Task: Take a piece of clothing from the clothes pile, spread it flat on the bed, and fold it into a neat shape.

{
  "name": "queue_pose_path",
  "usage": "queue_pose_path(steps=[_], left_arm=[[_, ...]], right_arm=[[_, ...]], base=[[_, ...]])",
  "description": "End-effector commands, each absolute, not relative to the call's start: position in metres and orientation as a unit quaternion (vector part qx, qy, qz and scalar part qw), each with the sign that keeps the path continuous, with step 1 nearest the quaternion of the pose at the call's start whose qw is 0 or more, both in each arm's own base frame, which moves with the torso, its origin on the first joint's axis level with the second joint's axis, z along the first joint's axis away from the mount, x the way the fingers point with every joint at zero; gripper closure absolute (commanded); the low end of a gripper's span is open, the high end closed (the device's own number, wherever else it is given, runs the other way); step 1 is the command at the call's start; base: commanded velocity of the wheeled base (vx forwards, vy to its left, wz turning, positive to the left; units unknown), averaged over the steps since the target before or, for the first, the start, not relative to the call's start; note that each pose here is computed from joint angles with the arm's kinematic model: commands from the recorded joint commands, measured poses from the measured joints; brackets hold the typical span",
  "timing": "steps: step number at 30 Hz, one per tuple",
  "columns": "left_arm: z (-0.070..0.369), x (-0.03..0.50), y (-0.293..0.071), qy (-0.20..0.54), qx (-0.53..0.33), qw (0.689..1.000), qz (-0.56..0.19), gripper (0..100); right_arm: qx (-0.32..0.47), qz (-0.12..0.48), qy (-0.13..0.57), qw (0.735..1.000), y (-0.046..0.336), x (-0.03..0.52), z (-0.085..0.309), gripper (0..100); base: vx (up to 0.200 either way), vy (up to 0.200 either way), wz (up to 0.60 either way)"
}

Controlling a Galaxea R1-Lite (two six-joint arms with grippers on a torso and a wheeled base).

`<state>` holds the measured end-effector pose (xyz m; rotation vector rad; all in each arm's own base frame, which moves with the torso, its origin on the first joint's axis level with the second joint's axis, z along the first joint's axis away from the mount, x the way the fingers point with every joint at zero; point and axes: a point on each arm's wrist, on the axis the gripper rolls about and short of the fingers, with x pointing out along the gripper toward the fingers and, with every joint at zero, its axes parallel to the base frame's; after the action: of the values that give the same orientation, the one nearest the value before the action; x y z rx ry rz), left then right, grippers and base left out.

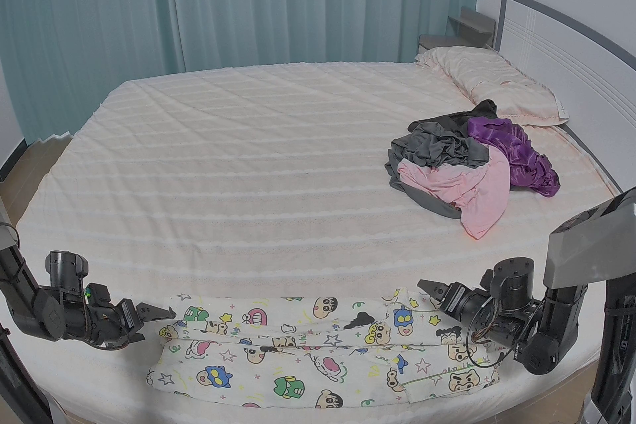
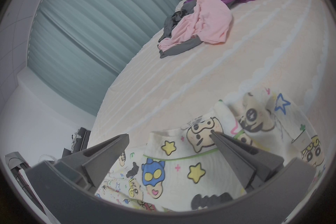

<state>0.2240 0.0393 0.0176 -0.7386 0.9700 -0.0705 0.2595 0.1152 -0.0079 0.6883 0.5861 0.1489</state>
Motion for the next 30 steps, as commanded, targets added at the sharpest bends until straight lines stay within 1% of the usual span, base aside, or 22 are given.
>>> queue_pose_path(steps=[1,7,11,13,17,19,26,27,28,29,30], left_arm=[[0.016,0.224,0.039,0.457,-0.347,0.818,-0.032,0],[0.016,0.224,0.039,0.457,-0.347,0.818,-0.032,0],[0.020,0.228,0.041,0.446,-0.346,0.825,-0.030,0],[0.030,0.235,0.043,0.424,-0.342,0.838,-0.033,0],[0.044,0.251,0.038,0.400,-0.364,0.840,-0.034,0],[0.047,0.258,0.033,0.397,-0.369,0.840,-0.025,0],[0.047,0.266,0.017,0.427,-0.356,0.831,-0.018,0],[0.047,0.264,0.006,0.454,-0.356,0.817,-0.014,0],[0.047,0.264,0.006,0.454,-0.356,0.817,-0.014,0],[0.052,0.267,0.003,0.452,-0.356,0.818,0.021,0],[0.056,0.268,0.002,0.443,-0.357,0.821,0.040,0]], right_arm=[[0.333,0.049,0.297,0.893,0.105,0.255,-0.020,0],[0.344,0.041,0.294,0.891,0.101,0.256,-0.021,0],[0.350,0.028,0.280,0.893,0.096,0.258,-0.016,0],[0.354,0.030,0.255,0.900,0.095,0.257,-0.001,0],[0.358,0.050,0.234,0.903,0.097,0.249,0.019,0],[0.356,0.055,0.235,0.903,0.100,0.246,0.020,0],[0.353,0.061,0.245,0.901,0.104,0.244,0.016,0],[0.352,0.062,0.247,0.900,0.105,0.243,0.015,0],[0.352,0.062,0.247,0.900,0.105,0.243,0.015,0],[0.352,0.062,0.249,0.900,0.106,0.242,0.015,0],[0.352,0.062,0.250,0.900,0.106,0.242,0.014,0]], base=[[0.000,0.000,0.00],[0.000,0.000,0.00],[0.000,0.000,0.00],[0.000,0.000,0.00],[0.000,0.000,0.00],[0.000,0.000,0.00],[0.000,0.000,0.00],[0.000,0.000,0.00],[0.000,0.000,0.00],[0.000,0.000,0.00],[0.000,0.000,0.00]])
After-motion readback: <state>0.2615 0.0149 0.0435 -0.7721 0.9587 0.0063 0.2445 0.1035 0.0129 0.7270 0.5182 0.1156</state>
